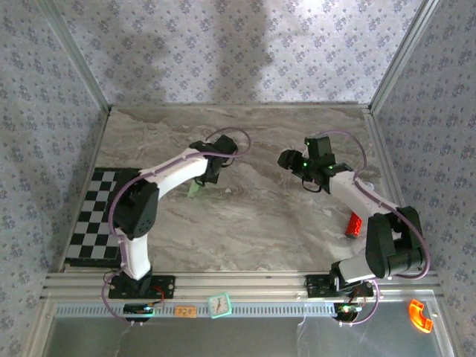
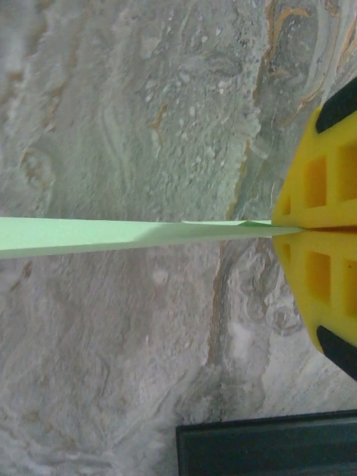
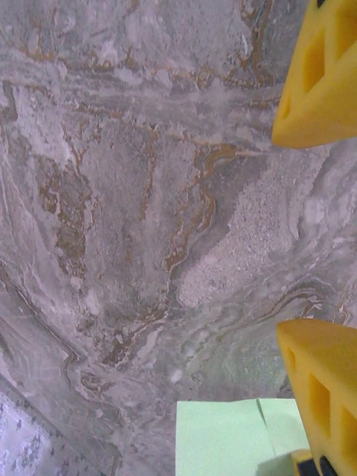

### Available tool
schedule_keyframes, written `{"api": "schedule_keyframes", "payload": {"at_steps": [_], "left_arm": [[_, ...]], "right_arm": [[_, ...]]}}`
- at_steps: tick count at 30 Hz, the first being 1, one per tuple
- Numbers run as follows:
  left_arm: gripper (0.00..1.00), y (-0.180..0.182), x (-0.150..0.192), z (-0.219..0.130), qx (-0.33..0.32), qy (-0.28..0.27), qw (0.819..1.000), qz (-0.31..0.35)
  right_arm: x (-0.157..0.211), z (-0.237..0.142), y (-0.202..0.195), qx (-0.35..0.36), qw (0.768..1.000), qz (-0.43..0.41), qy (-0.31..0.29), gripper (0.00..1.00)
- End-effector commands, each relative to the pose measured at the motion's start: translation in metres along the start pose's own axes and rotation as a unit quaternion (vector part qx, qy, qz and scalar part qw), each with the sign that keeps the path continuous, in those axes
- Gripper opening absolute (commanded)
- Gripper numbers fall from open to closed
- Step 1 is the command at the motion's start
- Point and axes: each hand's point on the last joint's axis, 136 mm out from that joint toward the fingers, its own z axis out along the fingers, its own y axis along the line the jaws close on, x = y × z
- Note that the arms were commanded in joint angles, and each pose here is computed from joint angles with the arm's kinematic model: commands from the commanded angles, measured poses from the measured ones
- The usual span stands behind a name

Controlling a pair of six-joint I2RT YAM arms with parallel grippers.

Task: Fold a paper plane with a square sheet of paper (pick it up from the middle)

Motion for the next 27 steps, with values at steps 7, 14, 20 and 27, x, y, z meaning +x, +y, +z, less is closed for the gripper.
{"api": "schedule_keyframes", "payload": {"at_steps": [7, 14, 20, 27], "left_arm": [[0.35, -0.078, 0.011, 0.003, 0.153, 0.049, 0.987, -0.028], [0.50, -0.083, -0.001, -0.016, 0.267, 0.044, 0.958, -0.092], [0.66, -0.024, -0.013, -0.020, 0.306, 0.012, 0.927, -0.217], [0.91, 0.045, 0.021, 0.010, 0.275, 0.015, 0.904, -0.326]], "right_arm": [[0.003, -0.008, -0.017, 0.022, 1.000, 0.009, -0.008, 0.64], [0.024, 0.008, 0.007, 0.001, 0.999, -0.036, 0.031, 0.62], [0.066, 0.042, 0.066, -0.039, 0.991, -0.101, 0.085, 0.49], [0.137, 0.090, 0.153, -0.105, 0.963, -0.191, 0.160, 0.30]]}}
